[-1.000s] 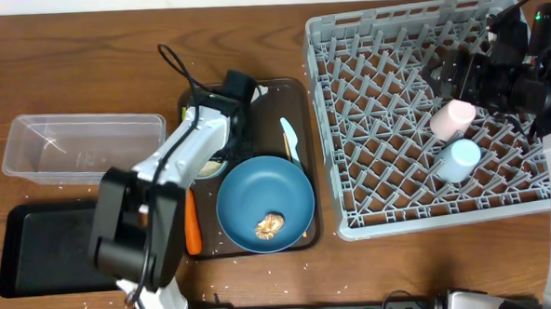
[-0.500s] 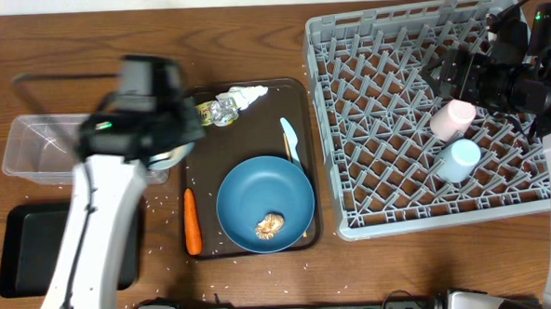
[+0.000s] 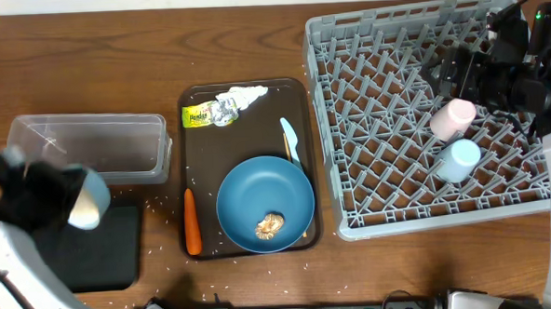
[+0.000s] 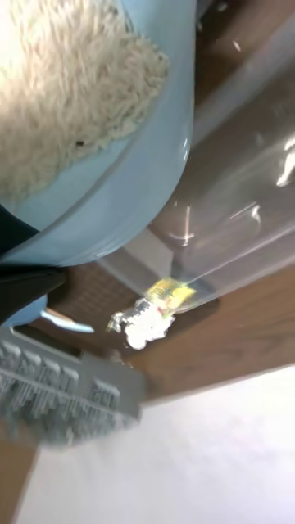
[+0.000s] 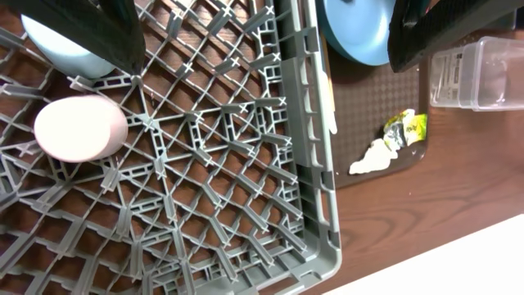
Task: Sort waste into correct bins and load items into the dishwasher rack
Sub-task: 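Carry the rice bowl left and tip rice onto the black tray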
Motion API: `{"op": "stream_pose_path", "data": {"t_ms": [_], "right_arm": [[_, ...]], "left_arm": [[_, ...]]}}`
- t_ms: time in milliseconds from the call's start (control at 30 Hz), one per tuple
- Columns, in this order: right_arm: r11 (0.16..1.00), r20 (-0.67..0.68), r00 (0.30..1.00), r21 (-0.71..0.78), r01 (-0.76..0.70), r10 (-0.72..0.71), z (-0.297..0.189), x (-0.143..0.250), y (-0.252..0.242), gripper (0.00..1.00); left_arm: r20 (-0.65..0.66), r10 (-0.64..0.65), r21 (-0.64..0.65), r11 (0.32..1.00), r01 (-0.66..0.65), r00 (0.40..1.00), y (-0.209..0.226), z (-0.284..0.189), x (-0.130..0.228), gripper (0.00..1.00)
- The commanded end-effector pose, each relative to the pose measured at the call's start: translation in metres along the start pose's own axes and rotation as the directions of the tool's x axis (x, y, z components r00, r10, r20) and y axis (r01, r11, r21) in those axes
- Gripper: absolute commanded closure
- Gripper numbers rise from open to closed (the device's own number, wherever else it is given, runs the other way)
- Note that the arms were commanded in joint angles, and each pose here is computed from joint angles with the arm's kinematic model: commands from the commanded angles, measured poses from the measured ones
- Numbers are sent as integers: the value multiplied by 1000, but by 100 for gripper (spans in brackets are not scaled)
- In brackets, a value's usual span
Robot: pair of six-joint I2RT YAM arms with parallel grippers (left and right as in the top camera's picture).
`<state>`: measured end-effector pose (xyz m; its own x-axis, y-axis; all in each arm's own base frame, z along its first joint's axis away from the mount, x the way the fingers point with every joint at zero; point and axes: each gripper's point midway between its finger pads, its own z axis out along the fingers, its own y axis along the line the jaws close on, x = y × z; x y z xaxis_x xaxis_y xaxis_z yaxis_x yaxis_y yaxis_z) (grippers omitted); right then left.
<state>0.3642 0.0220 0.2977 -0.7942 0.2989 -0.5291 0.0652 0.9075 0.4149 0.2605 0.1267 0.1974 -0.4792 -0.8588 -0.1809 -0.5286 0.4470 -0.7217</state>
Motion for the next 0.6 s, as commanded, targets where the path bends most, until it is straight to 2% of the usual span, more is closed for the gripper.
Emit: {"op": "stream_pose_path", "data": {"t_ms": [0,167,333,433,533,567], "right_arm": [[1000,5,1000,-12,0,0,1,-1,4,12],[999,26,999,-18,-35,35,1,-7,5,11],[998,41,998,-23,-52,53,1,-10,6,9],[998,40,998,-23,-53,54,1,-10,6,9],[998,40,998,-23,-57,58,1,-10,6,9],[998,39,997,-24,-61,62,1,-10,6,10]], "left_arm": [[36,-16,269,963,5,999,1,-12,1,94],[168,-100,387,922,28,981,39,-27,-6,94],[322,-70,494,863,-104,944,49,-47,-5,94],[355,-98,495,864,-98,930,61,-51,-4,94],[348,-155,552,831,-68,924,58,-55,-1,94],[364,-126,535,840,-96,923,60,-54,0,94]]}}
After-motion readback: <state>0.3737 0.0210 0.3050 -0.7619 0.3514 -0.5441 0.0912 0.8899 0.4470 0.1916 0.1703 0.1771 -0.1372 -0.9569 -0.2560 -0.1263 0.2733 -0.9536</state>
